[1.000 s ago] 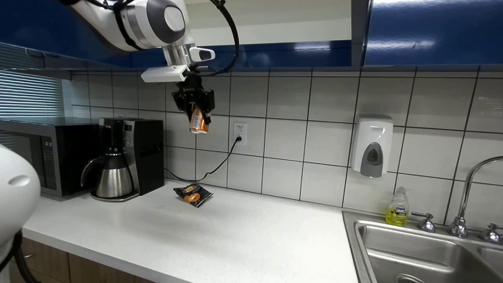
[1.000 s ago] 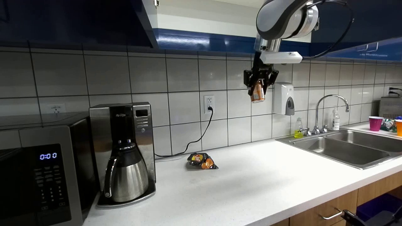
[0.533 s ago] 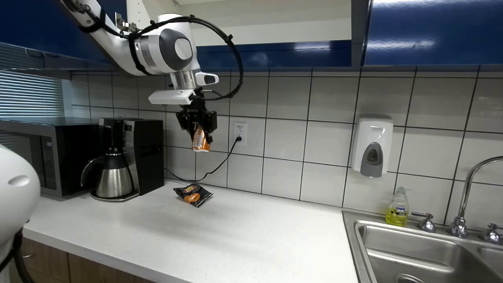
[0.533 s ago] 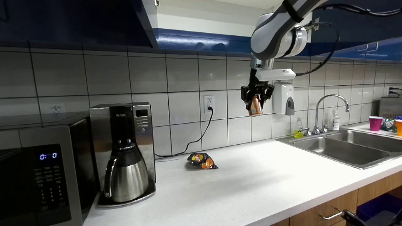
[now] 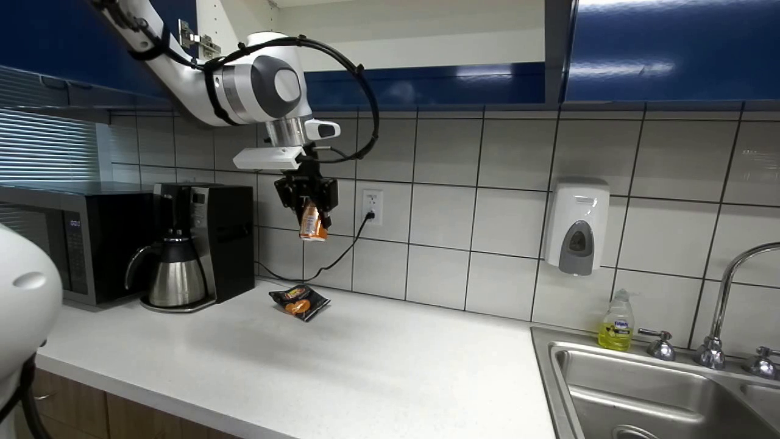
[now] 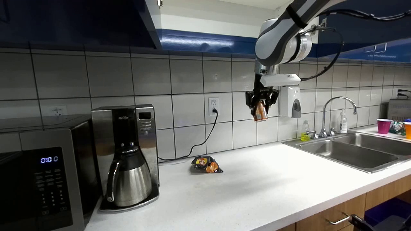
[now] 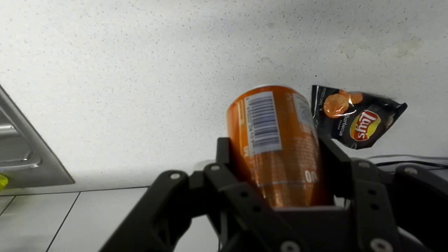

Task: Remove the can from the cupboard

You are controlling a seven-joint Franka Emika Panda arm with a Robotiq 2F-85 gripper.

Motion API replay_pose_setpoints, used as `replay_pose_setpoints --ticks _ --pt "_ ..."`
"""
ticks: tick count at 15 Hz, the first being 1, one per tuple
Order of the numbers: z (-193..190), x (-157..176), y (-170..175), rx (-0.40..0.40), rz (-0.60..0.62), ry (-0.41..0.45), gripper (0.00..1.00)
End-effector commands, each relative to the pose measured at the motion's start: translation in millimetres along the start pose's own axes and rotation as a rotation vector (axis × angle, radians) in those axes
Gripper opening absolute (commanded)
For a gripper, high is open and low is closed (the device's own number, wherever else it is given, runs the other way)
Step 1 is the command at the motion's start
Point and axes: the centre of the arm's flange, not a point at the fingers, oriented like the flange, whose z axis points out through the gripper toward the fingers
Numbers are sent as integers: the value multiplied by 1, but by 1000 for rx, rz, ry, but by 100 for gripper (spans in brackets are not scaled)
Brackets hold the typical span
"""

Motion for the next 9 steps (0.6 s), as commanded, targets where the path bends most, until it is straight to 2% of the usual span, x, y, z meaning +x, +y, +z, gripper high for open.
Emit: replay_pose_setpoints --ticks 1,6,7,9 --pt "0 0 0 0 0 0 63" --pt "0 0 0 0 0 1 63" --pt "0 0 0 0 0 1 38" --pt "3 -2 0 1 4 6 38"
